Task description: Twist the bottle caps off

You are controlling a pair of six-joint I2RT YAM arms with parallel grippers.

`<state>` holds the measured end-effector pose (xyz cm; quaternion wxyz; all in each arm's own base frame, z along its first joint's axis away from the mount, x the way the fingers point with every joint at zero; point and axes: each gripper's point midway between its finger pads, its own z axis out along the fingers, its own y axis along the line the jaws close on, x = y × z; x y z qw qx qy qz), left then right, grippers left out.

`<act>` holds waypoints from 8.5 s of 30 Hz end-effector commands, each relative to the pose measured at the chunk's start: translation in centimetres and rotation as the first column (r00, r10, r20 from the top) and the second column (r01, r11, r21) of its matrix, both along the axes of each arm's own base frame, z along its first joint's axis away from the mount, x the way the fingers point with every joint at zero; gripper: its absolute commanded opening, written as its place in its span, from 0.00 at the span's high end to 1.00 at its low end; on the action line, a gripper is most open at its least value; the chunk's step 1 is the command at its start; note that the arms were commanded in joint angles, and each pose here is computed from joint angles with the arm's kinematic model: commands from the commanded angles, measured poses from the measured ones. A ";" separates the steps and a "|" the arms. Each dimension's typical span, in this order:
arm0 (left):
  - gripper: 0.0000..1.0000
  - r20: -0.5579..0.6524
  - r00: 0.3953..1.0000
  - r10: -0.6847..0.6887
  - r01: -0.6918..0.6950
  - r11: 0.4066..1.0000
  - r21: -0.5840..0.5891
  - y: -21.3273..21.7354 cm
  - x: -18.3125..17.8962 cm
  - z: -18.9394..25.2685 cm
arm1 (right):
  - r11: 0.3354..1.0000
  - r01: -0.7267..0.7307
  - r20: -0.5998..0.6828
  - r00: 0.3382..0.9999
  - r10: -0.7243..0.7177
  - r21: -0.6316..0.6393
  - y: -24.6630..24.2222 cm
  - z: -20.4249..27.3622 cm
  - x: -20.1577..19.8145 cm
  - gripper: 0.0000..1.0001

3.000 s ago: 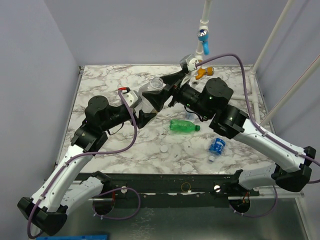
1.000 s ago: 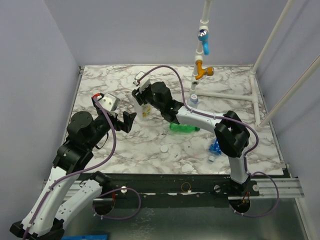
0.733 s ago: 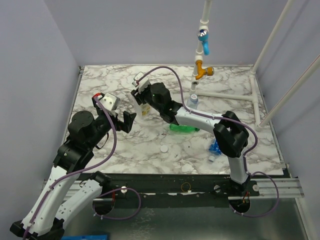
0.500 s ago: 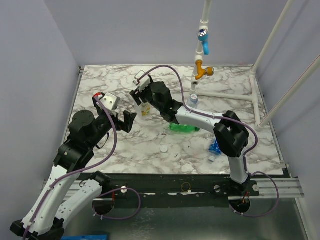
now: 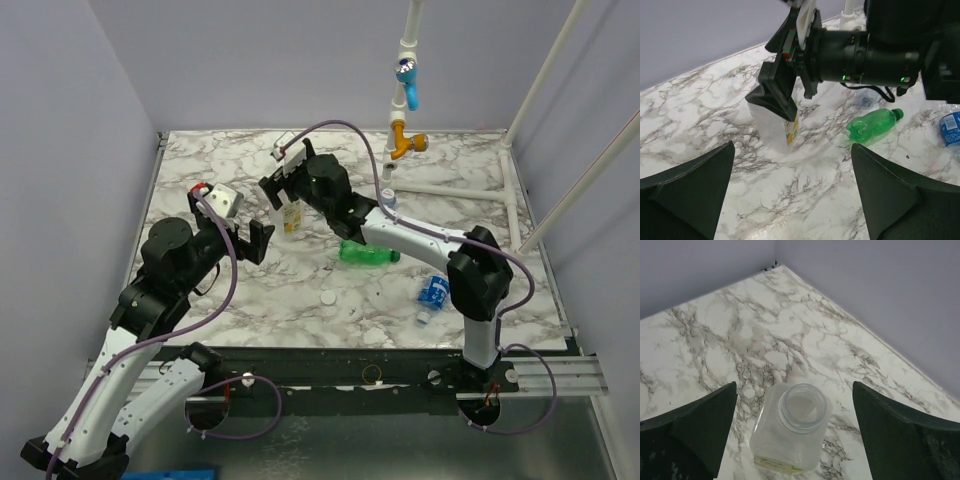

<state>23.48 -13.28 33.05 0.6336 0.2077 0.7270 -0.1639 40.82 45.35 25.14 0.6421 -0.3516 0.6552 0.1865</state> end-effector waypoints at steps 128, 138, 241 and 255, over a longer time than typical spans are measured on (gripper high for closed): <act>0.03 0.215 0.817 -0.535 0.564 0.818 -0.110 -17.6 -0.9 8.6 | 0.887 -0.056 -0.134 0.982 0.131 0.459 -14.4 25.2 -16.2 0.99; 0.50 0.154 0.734 -0.661 0.675 0.734 -0.066 -18.4 -3.3 7.1 | 0.871 -0.215 -0.093 0.955 0.282 0.441 -12.5 25.1 -18.2 0.99; 1.00 0.275 0.902 -0.333 0.359 0.932 -0.052 -14.2 2.0 9.8 | 0.906 -0.006 -0.205 0.974 0.102 0.423 -12.8 26.0 -14.5 0.57; 1.00 0.239 0.805 -0.543 0.585 0.793 -0.170 -15.8 -3.5 12.3 | 0.827 -0.381 -0.004 0.907 0.420 0.412 -11.9 29.6 -20.9 0.99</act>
